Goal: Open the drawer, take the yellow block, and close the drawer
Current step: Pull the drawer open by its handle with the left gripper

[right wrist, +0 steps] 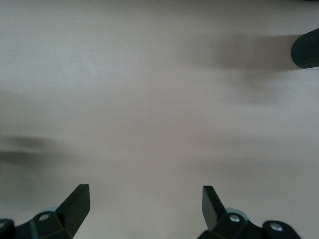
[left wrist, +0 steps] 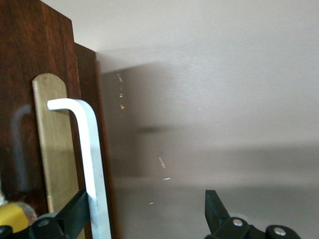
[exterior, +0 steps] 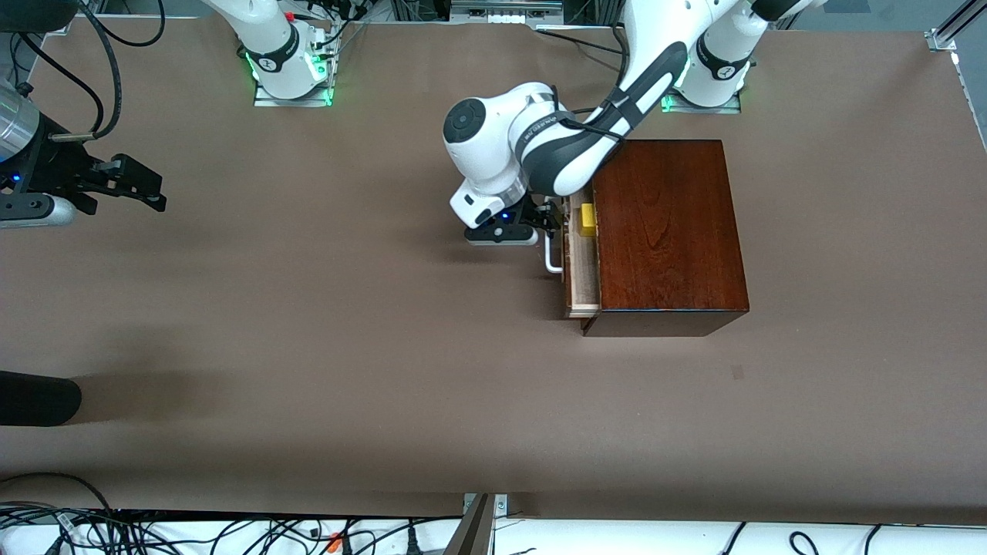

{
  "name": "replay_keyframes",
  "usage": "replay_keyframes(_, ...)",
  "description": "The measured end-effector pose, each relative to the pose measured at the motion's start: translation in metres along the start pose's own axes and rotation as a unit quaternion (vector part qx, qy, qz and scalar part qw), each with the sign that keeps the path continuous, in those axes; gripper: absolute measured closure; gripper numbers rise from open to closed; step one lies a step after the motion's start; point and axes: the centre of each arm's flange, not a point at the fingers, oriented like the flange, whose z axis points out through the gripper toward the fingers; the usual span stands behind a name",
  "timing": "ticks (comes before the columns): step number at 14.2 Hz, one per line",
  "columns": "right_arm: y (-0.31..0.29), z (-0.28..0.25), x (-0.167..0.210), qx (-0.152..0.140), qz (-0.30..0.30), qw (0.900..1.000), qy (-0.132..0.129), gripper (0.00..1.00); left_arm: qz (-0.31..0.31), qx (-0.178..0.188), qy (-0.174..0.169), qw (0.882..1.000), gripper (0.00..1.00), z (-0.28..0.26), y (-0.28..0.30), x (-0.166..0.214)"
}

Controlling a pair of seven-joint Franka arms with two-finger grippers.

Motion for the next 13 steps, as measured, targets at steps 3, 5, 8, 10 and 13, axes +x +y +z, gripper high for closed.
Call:
replay_keyframes(3, 0.000, 0.000, 0.000, 0.000, 0.000, 1.000, 0.000, 0.00, -0.004, -0.003, 0.001, 1.000, 0.00, -0.002, 0.006, 0.000)
replay_keyframes(5, 0.000, 0.000, 0.000, 0.000, 0.000, 1.000, 0.000, 0.00, -0.008, -0.003, 0.000, 1.000, 0.00, -0.002, 0.007, 0.000)
replay_keyframes(8, 0.000, 0.000, 0.000, 0.000, 0.000, 1.000, 0.000, 0.00, -0.012, -0.003, 0.000, 1.000, 0.00, -0.002, 0.008, 0.000)
replay_keyframes(10, 0.001, 0.000, 0.000, 0.000, 0.001, 1.000, 0.000, 0.00, -0.015, -0.008, 0.003, 1.000, 0.00, -0.005, 0.011, 0.001)
replay_keyframes(13, 0.001, 0.000, 0.000, 0.000, 0.001, 1.000, 0.000, 0.00, -0.016, -0.015, 0.005, 1.000, 0.00, -0.009, 0.019, 0.001)
